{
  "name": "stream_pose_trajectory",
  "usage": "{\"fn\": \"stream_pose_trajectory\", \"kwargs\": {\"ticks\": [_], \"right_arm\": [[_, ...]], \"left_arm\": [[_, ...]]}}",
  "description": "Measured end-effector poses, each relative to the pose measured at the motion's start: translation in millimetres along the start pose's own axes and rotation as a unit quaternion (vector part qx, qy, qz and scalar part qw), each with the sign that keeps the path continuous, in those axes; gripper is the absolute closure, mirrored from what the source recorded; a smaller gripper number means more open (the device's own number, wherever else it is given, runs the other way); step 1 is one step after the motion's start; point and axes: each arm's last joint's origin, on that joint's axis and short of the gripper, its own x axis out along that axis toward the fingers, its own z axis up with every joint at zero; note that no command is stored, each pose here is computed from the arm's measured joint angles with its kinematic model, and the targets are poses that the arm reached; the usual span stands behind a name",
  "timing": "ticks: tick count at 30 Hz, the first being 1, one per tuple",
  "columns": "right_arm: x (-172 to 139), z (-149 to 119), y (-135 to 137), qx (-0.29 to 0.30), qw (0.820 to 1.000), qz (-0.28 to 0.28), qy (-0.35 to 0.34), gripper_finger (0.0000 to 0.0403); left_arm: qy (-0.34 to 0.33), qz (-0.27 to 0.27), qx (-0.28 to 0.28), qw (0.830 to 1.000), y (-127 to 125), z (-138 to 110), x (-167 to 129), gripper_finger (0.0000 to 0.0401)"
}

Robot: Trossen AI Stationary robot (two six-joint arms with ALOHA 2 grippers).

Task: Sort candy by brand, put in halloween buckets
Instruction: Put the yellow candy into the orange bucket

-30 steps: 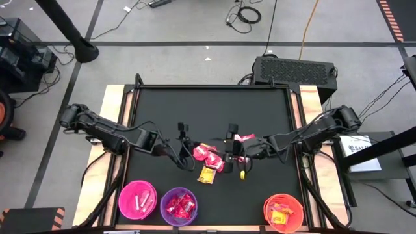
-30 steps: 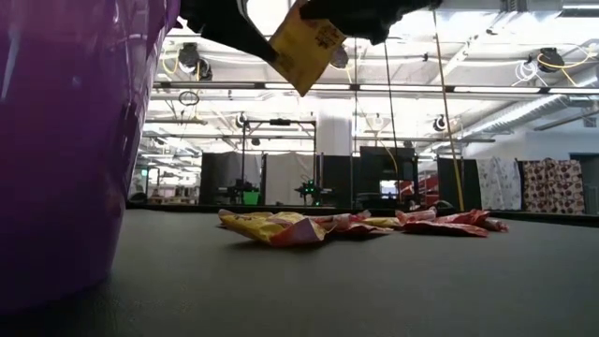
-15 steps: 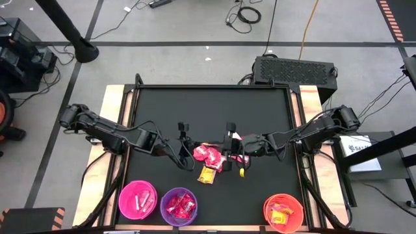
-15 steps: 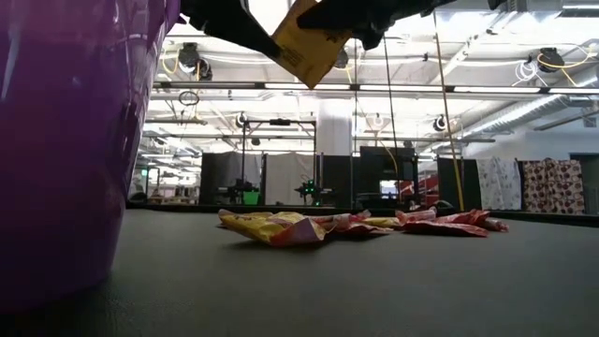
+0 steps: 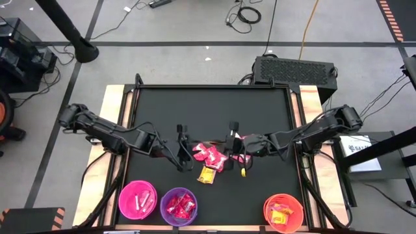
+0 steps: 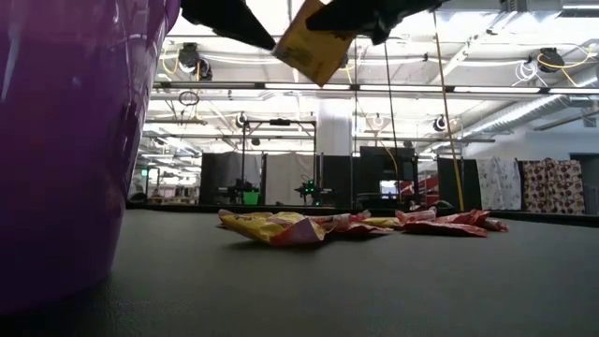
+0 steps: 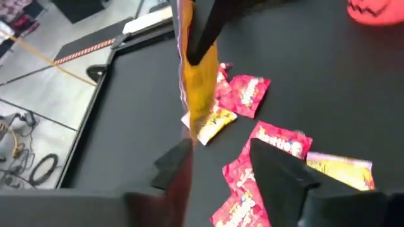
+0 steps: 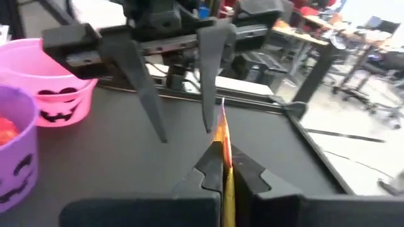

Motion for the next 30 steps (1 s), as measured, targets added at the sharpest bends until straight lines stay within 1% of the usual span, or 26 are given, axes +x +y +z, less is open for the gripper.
{"fn": "stream_pose_trajectory", "kwargs": {"ticks": [2, 4, 5, 6, 8, 10, 12, 15, 16, 17, 18, 20, 24, 26, 29, 30], "right_arm": [[-6.4, 3.1, -0.4, -0.005, 1.000, -0.013, 0.003, 0.0402], [-15.0, 6.4, 0.5, -0.020, 1.000, -0.019, 0.008, 0.0402], [-19.9, 8.4, 1.8, -0.036, 0.999, -0.014, 0.009, 0.0402], [-25.7, 11.0, 4.0, -0.062, 0.998, -0.005, 0.007, 0.0403], [-38.9, 14.7, 11.7, -0.134, 0.991, 0.018, 0.005, 0.0403], [-48.9, 13.4, 22.5, -0.222, 0.974, 0.042, 0.012, 0.0403], [-57.4, 8.5, 33.8, -0.314, 0.948, 0.051, 0.028, 0.0403], [-66.3, 0.0, 47.1, -0.455, 0.888, 0.043, 0.056, 0.0403], [-68.3, -3.3, 51.0, -0.495, 0.866, 0.037, 0.068, 0.0403], [-69.7, -6.2, 54.6, -0.524, 0.848, 0.029, 0.077, 0.0403], [-69.9, -7.4, 57.4, -0.544, 0.835, 0.015, 0.083, 0.0403], [-70.0, -5.2, 60.0, -0.571, 0.817, -0.013, 0.083, 0.0403], [-68.8, -0.4, 67.1, -0.621, 0.777, -0.062, 0.082, 0.0403], [-67.0, 0.9, 72.5, -0.645, 0.753, -0.095, 0.091, 0.0403], [-61.8, -0.4, 78.6, -0.680, 0.711, -0.134, 0.119, 0.0403], [-59.9, -1.9, 80.0, -0.686, 0.704, -0.135, 0.123, 0.0403]], "left_arm": [[-0.003, 0.013, -0.011, 1.000, 3.2, 1.2, -4.8, 0.0209], [-0.006, 0.045, -0.015, 0.999, 7.0, 2.6, -10.9, 0.0193], [-0.005, 0.062, -0.021, 0.998, 9.3, 2.7, -15.2, 0.0188], [-0.001, 0.076, -0.024, 0.997, 12.0, 2.0, -19.7, 0.0185], [0.010, 0.081, -0.033, 0.996, 15.6, -0.6, -26.8, 0.0183], [0.027, 0.079, -0.042, 0.996, 17.5, -4.7, -31.7, 0.0183], [0.040, 0.079, -0.049, 0.995, 18.8, -7.9, -35.1, 0.0183], [0.050, 0.084, -0.055, 0.994, 20.1, -10.4, -36.7, 0.0183], [0.049, 0.087, -0.055, 0.993, 20.4, -10.3, -36.6, 0.0183], [0.049, 0.091, -0.053, 0.993, 20.6, -10.1, -36.5, 0.0183], [0.048, 0.097, -0.052, 0.993, 21.0, -9.9, -36.6, 0.0183], [0.049, 0.108, -0.043, 0.992, 21.7, -9.8, -36.7, 0.0183], [0.049, 0.117, -0.041, 0.991, 22.2, -9.9, -36.8, 0.0183], [0.049, 0.119, -0.041, 0.991, 22.2, -9.9, -36.8, 0.0183], [0.049, 0.119, -0.039, 0.991, 22.3, -9.9, -36.8, 0.0183], [0.049, 0.119, -0.039, 0.991, 22.2, -9.9, -36.8, 0.0183]]}}
